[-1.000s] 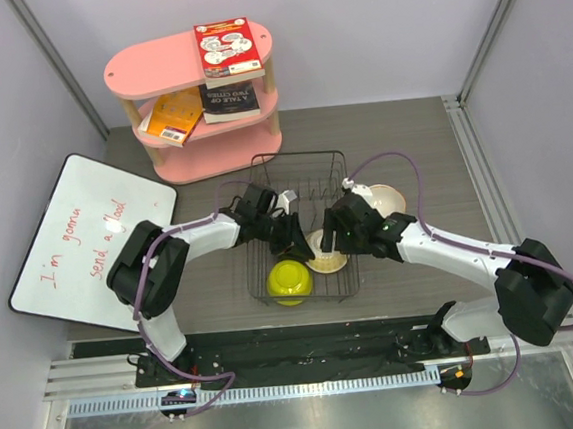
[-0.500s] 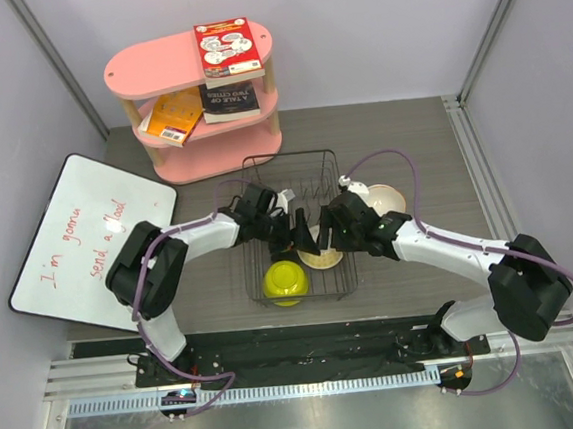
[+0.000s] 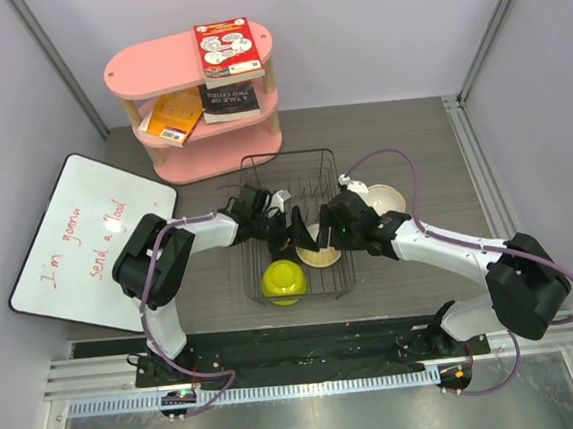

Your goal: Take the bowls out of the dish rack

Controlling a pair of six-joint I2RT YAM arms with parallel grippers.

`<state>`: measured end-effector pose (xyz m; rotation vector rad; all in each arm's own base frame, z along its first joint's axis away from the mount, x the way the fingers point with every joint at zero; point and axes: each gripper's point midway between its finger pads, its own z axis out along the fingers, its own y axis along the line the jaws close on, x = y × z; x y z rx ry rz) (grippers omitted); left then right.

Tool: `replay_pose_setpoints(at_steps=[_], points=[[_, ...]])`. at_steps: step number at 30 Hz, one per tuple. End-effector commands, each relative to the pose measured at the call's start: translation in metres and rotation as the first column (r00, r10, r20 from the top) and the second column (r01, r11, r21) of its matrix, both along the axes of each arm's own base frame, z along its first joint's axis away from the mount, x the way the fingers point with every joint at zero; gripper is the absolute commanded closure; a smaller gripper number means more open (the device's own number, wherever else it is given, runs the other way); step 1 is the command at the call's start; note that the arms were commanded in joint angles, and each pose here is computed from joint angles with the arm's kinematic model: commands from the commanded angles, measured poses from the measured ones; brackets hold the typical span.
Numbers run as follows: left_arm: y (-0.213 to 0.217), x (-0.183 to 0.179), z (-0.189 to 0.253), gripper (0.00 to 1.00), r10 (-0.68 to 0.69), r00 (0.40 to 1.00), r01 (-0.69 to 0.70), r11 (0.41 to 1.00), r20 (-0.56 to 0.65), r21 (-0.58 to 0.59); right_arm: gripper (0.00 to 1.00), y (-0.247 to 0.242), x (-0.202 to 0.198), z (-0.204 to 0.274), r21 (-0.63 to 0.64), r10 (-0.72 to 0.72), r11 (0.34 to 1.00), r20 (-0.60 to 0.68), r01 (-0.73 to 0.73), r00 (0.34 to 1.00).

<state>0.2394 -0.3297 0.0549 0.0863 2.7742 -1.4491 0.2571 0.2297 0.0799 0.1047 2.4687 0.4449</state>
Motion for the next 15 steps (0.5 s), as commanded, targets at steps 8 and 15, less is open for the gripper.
replay_pose_setpoints(at_steps=[8, 15], points=[[0.010, 0.002, -0.064, 0.23, 0.069, 0.997, -0.065, 0.992, -0.034, 0.110, 0.33, 0.029, -0.020, -0.025, 0.098, 0.085, 0.992, -0.112, -0.074, 0.990], [0.004, 0.007, -0.049, 0.26, 0.091, 0.996, -0.091, 0.995, -0.002, 0.044, 0.34, 0.036, -0.028, -0.027, 0.098, 0.124, 0.989, -0.120, -0.113, 0.985]])
